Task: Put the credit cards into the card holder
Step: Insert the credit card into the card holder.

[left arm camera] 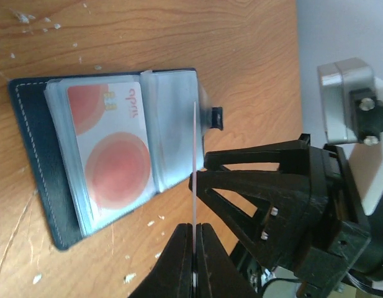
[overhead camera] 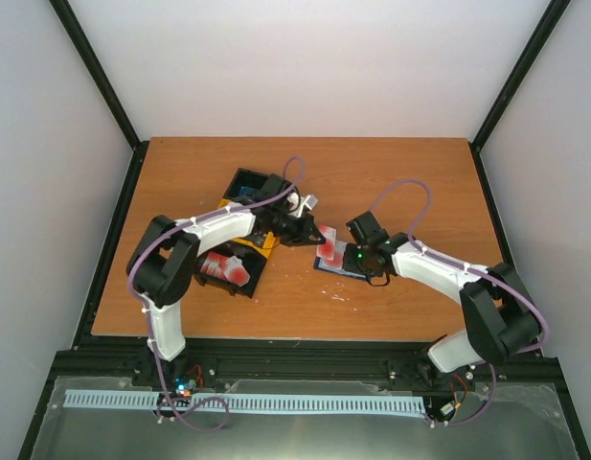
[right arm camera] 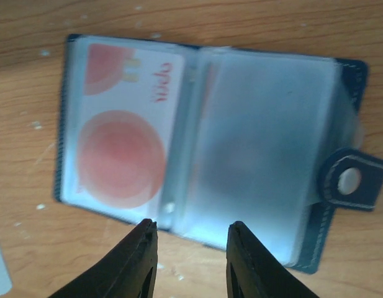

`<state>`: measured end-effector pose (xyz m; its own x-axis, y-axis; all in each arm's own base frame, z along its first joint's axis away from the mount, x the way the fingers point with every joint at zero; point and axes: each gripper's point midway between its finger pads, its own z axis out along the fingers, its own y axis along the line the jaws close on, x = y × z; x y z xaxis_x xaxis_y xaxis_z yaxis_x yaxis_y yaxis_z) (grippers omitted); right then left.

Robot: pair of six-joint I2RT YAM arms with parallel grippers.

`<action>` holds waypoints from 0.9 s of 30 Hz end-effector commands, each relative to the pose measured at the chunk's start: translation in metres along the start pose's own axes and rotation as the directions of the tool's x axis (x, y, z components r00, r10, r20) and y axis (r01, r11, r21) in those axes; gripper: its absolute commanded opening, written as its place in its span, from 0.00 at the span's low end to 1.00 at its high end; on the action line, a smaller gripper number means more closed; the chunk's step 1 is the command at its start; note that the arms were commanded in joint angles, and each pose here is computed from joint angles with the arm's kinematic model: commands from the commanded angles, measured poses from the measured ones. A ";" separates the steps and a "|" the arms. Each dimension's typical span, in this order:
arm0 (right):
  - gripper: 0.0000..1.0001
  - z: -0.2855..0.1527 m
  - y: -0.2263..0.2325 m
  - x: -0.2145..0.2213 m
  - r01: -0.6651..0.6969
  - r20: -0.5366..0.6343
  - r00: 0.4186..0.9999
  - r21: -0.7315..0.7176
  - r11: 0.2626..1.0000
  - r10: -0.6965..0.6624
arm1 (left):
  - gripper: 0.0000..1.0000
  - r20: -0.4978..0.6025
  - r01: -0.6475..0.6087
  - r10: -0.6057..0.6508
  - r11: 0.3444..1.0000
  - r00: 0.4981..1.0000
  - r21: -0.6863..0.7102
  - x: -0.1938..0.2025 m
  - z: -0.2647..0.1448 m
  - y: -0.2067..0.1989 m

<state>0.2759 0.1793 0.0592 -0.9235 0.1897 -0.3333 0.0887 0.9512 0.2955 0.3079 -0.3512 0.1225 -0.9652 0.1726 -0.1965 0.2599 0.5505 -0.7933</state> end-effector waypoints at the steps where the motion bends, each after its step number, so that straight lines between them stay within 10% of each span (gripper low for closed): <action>1: 0.34 0.007 -0.027 -0.010 0.001 0.023 1.000 0.122 0.993 -0.003 | 0.01 0.005 -0.083 0.083 0.996 0.997 0.018 -0.014 0.025 -0.010; 27: 0.30 0.037 -0.076 0.019 0.019 -0.106 0.994 0.244 0.970 0.007 | 0.01 -0.080 -0.154 0.151 0.987 0.985 -0.038 -0.002 0.071 0.011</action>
<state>0.2761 0.1306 0.0178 -0.9391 0.1808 -0.2922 0.1531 0.9815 0.1153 0.3110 -0.4061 0.0548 -0.9256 0.3089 -0.2188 0.3624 0.5559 -0.7481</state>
